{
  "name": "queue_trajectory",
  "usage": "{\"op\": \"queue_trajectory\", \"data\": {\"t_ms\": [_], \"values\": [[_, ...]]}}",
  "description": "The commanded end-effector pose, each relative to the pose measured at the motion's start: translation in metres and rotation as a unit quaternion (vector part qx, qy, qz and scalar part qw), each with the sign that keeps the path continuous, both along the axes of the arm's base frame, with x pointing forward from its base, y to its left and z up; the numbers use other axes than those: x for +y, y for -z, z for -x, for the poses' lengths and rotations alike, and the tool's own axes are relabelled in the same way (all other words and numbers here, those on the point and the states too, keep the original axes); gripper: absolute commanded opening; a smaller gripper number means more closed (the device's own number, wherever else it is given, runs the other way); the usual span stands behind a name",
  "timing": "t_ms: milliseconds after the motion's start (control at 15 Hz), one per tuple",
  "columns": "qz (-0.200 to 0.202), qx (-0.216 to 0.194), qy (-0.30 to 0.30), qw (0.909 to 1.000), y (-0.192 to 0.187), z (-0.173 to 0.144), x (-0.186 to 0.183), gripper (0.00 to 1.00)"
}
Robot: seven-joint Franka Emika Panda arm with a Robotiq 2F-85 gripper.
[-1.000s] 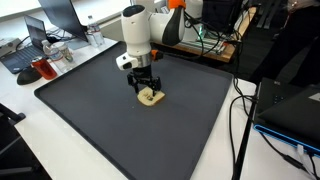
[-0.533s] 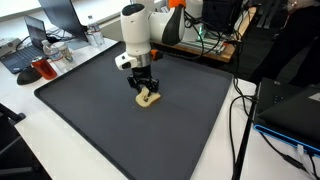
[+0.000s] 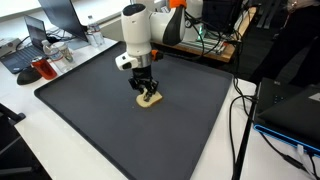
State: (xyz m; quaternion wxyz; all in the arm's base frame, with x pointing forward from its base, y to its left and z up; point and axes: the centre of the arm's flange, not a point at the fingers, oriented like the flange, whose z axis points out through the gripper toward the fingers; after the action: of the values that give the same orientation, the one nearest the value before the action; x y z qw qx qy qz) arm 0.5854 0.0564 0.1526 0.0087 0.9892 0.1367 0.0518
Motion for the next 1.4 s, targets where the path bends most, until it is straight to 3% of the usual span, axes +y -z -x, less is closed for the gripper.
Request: {"op": "queue_trajectory", "data": {"t_ms": [0,333,1333], "values": [[0.004,0.016,0.006,0.9998,0.009,0.0,0.01,0.03],[0.005,0.033,0.002,0.9994,0.014,0.005,0.02,0.0],[0.0,0.032,-0.001,0.9995,0.01,0.004,0.019,0.0]]}}
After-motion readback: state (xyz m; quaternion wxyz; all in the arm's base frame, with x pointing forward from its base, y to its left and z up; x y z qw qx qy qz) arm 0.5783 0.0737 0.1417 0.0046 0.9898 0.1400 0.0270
